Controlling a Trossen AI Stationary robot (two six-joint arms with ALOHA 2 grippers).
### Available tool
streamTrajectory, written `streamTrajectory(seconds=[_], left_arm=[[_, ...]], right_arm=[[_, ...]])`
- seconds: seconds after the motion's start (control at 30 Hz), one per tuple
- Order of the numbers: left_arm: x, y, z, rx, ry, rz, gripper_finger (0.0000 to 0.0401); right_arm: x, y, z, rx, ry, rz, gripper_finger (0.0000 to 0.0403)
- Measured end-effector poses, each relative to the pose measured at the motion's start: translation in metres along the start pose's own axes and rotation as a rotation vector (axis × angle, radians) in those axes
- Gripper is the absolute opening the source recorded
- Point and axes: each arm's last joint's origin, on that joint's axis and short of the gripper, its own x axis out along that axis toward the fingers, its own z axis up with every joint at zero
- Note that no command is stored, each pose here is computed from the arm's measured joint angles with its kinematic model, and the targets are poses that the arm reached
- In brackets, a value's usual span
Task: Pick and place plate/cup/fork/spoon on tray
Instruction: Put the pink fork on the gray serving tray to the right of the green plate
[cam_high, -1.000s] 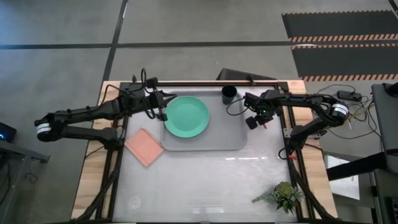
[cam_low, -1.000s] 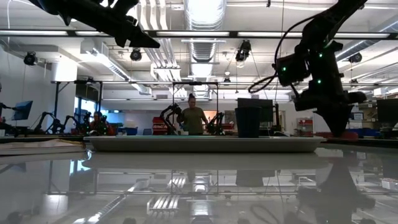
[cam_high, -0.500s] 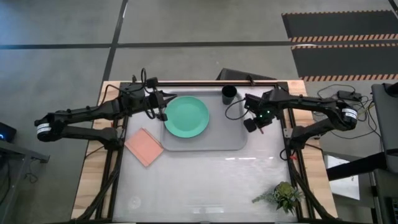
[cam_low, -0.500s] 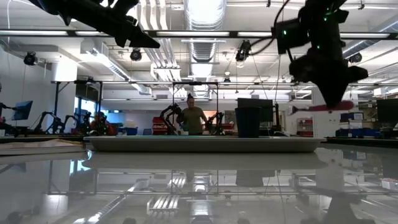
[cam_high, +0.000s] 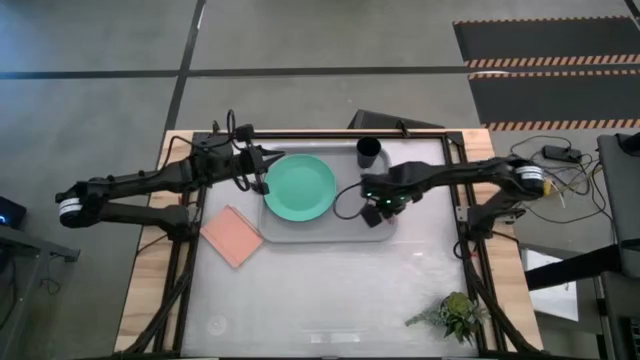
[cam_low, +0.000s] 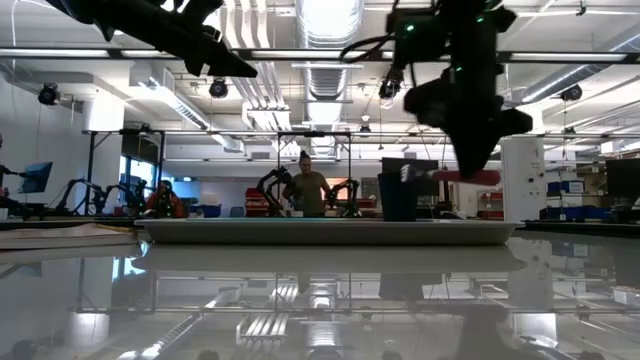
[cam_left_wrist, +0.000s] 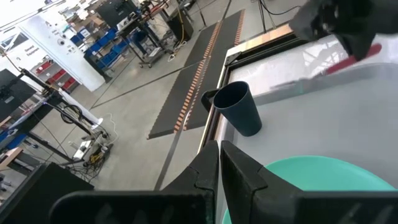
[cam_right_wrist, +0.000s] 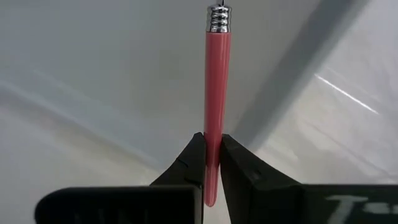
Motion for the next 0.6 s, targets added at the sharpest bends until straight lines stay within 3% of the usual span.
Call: streamTrajectory(seconds=[0.37,0.6], left_arm=[[0.000,0.000,0.000,0.000,0.001,-0.001,0.0000],[0.000,0.000,0.000,0.000,0.003,-0.001,0.0000]], right_arm=[[0.036,0.034,0.035,-0.065,0.101,-0.305,0.0018],[0.054,0.042,0.044,-0.084,0.125,-0.369,0.0018]])
